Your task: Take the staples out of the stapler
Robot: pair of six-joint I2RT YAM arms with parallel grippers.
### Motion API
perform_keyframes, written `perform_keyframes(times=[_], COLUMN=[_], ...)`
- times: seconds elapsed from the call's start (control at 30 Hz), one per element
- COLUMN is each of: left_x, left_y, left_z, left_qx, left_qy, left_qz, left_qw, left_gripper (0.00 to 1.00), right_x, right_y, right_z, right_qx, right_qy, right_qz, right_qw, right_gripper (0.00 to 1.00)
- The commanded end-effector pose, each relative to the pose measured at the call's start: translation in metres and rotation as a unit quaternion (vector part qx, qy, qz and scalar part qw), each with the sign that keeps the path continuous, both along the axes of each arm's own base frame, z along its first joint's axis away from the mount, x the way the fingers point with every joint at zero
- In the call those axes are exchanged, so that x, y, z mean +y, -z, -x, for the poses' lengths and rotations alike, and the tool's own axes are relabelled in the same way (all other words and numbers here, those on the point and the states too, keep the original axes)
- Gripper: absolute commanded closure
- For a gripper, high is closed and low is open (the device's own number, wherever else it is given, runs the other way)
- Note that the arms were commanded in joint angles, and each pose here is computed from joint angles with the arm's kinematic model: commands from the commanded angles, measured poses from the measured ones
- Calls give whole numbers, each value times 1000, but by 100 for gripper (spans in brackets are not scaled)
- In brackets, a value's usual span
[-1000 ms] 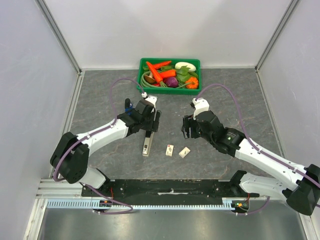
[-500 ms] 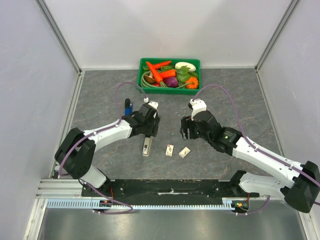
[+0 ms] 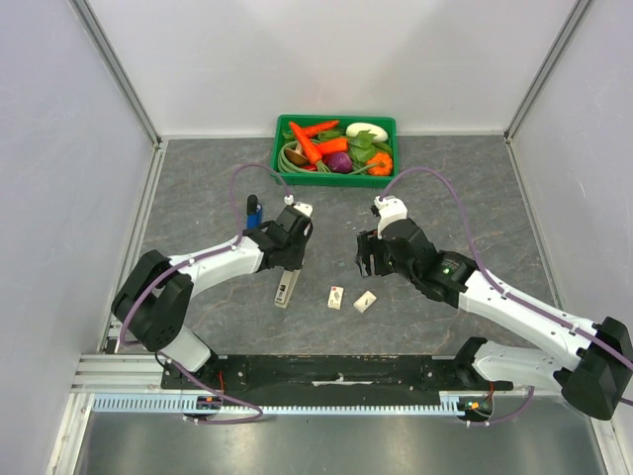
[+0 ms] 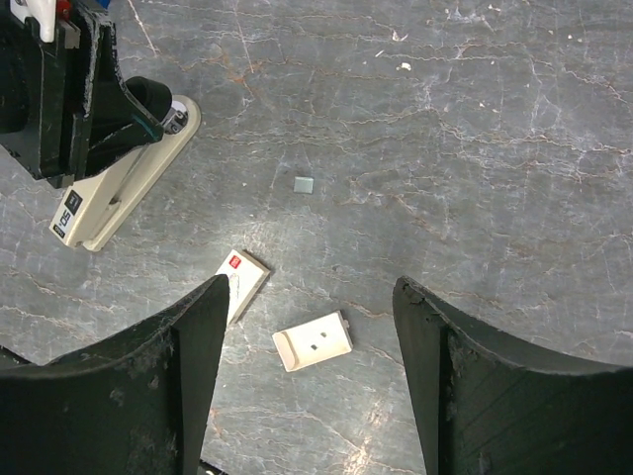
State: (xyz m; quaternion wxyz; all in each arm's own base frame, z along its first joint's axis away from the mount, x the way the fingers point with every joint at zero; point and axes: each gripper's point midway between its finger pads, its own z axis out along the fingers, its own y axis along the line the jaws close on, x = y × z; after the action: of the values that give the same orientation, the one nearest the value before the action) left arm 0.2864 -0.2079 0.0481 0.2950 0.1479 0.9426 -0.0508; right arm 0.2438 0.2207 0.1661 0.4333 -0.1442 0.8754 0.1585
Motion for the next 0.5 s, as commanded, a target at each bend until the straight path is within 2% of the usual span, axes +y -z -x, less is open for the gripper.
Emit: perform_keyframes(times=[0.0,0.17,0.33,0.47], left_x=[-9,-40,-69,-81], left_y=[-12,-61,-111,-145], left_z=[0,10,36,63], left_qx=[-8,-39,-42,-38], left_qy=[20,100,202,272], left_qz=[18,103,184,236], left_qw=[1000,989,961,932], left_gripper=[98,98,98,98], right_x=[3,1,3,17], right_y=[-17,-30,-58,-83], right_z=[-3,-1,5,25], right_qx=[-15,-28,-52,-58], right_qy=[-3,-19,-59,-146], right_qz=[-18,-10,-8,-24], right_qw=[1000,999,997,987], right_gripper=[26,29,29,30])
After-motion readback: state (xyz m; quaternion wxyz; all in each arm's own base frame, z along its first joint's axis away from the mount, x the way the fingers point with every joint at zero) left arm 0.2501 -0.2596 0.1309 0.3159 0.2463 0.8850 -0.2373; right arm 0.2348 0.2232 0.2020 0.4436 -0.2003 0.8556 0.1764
